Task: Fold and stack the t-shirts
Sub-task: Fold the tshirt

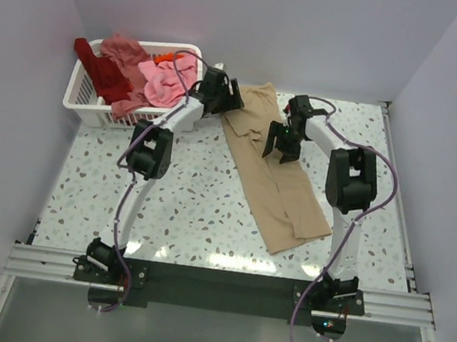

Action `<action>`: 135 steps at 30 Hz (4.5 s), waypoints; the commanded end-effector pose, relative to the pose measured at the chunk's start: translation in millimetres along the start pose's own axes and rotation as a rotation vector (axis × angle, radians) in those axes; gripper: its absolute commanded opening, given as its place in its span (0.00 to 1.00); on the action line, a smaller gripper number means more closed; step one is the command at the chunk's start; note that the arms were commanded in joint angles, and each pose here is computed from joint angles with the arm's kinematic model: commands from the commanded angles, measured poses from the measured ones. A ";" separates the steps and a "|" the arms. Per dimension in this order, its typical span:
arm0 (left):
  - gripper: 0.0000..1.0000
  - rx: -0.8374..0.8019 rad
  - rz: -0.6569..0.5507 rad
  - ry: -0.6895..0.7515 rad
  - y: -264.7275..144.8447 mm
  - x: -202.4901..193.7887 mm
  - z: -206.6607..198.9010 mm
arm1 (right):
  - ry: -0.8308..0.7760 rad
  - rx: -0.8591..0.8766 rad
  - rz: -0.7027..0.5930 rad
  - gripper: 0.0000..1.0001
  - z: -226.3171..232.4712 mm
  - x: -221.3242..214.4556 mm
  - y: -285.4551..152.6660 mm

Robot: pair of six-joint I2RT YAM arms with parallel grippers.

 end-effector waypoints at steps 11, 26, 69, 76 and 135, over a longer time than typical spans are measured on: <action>0.78 -0.175 0.009 0.177 -46.1 -4.7 -63.1 | -0.091 -0.098 -0.030 0.72 -44.9 -71.8 -69.4; 0.85 -0.082 0.147 0.328 -150.6 -55.1 -103.3 | -0.023 -0.165 0.001 0.73 -88.1 -159.5 -53.6; 0.84 -0.019 0.431 0.304 -362.7 -276.7 -81.6 | 0.045 -0.203 -0.080 0.75 -77.3 -310.3 -84.7; 0.79 0.063 0.438 0.285 -361.5 -293.7 -87.6 | 0.082 -0.166 -0.098 0.72 -95.0 -301.3 -80.8; 0.00 0.040 0.477 0.296 -358.0 -289.6 -110.3 | -0.033 -0.097 -0.004 0.00 -61.1 -294.8 -81.3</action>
Point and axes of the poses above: each gripper's point midway between its finger pads, its own y axis out along the fingers, its own z axis along the line the jaws close on, x = y × z, the point moved 10 cm from there along -y, back along the fingers, and after that the axes turned 15 degrees about y, right-handed, at the moved point
